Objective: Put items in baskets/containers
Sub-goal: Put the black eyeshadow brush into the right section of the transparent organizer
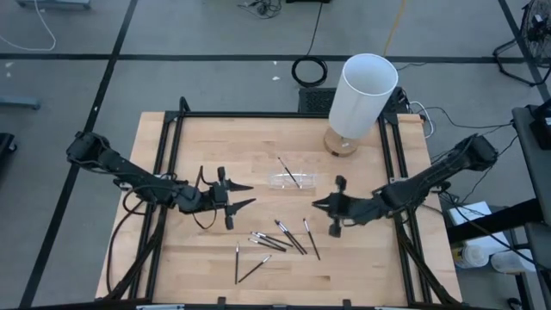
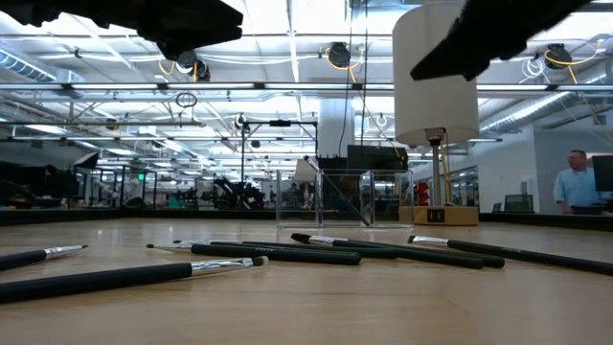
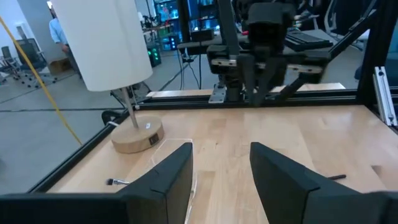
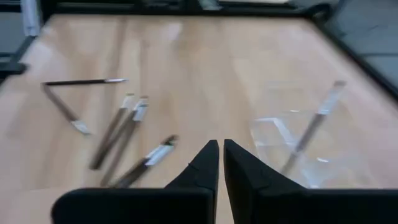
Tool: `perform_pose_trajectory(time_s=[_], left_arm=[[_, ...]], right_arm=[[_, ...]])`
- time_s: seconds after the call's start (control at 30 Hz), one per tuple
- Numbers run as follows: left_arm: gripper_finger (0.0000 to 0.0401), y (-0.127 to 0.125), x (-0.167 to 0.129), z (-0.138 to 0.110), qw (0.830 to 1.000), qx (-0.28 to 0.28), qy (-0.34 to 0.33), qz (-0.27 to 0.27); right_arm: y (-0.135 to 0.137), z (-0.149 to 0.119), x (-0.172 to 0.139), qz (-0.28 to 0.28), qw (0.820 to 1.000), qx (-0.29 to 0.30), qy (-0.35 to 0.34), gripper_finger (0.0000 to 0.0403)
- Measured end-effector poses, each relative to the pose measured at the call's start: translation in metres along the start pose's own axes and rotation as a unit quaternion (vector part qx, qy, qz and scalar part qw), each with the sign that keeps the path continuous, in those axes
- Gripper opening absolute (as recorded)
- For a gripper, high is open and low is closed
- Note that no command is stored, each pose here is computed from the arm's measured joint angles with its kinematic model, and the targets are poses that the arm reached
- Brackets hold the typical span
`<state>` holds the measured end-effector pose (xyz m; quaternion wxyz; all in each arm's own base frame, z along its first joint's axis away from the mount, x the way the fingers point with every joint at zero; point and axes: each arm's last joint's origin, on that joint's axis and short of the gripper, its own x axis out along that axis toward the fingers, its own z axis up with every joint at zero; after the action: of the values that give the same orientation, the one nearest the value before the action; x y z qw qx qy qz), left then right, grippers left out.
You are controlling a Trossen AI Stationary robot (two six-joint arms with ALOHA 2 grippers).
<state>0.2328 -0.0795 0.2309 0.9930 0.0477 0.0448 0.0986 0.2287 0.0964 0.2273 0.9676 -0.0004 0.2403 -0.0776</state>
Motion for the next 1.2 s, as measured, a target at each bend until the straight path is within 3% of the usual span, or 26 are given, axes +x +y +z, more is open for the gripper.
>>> perform_pose_trajectory(time_s=[0.2,0.3,0.43,0.5,0.6,0.7,1.0,1.2], left_arm=[[0.0170,0.000,0.000,-0.003,1.000,0.005,0.015,-0.001],[0.0170,0.000,0.000,-0.005,1.000,0.002,0.021,-0.001],[0.0170,-0.001,-0.001,-0.006,1.000,0.002,0.027,-0.004],[0.0170,-0.002,-0.001,-0.006,1.000,0.002,0.029,-0.006],[0.0170,-0.003,-0.002,-0.007,0.999,-0.001,0.031,-0.009],[0.0170,-0.004,-0.002,-0.007,0.999,-0.008,0.031,-0.011],[0.0170,-0.008,-0.005,-0.007,0.999,-0.019,0.031,-0.019],[0.0170,-0.011,-0.007,-0.006,0.999,-0.019,0.030,-0.027]], right_arm=[[0.027,0.010,0.030,0.052,0.993,0.014,0.101,0.0013],[0.037,0.013,0.041,0.034,0.986,0.006,0.162,0.0010],[0.046,0.005,0.055,-0.010,0.963,0.034,0.266,0.0002],[0.050,0.006,0.061,-0.018,0.954,0.046,0.294,0.0004],[0.055,0.006,0.067,-0.009,0.950,0.017,0.312,0.0012],[0.056,0.009,0.071,-0.001,0.949,0.020,0.315,0.0041],[0.040,0.014,0.082,0.006,0.919,0.176,0.352,0.0206],[0.031,0.014,0.086,-0.029,0.915,0.206,0.346,0.0238]])
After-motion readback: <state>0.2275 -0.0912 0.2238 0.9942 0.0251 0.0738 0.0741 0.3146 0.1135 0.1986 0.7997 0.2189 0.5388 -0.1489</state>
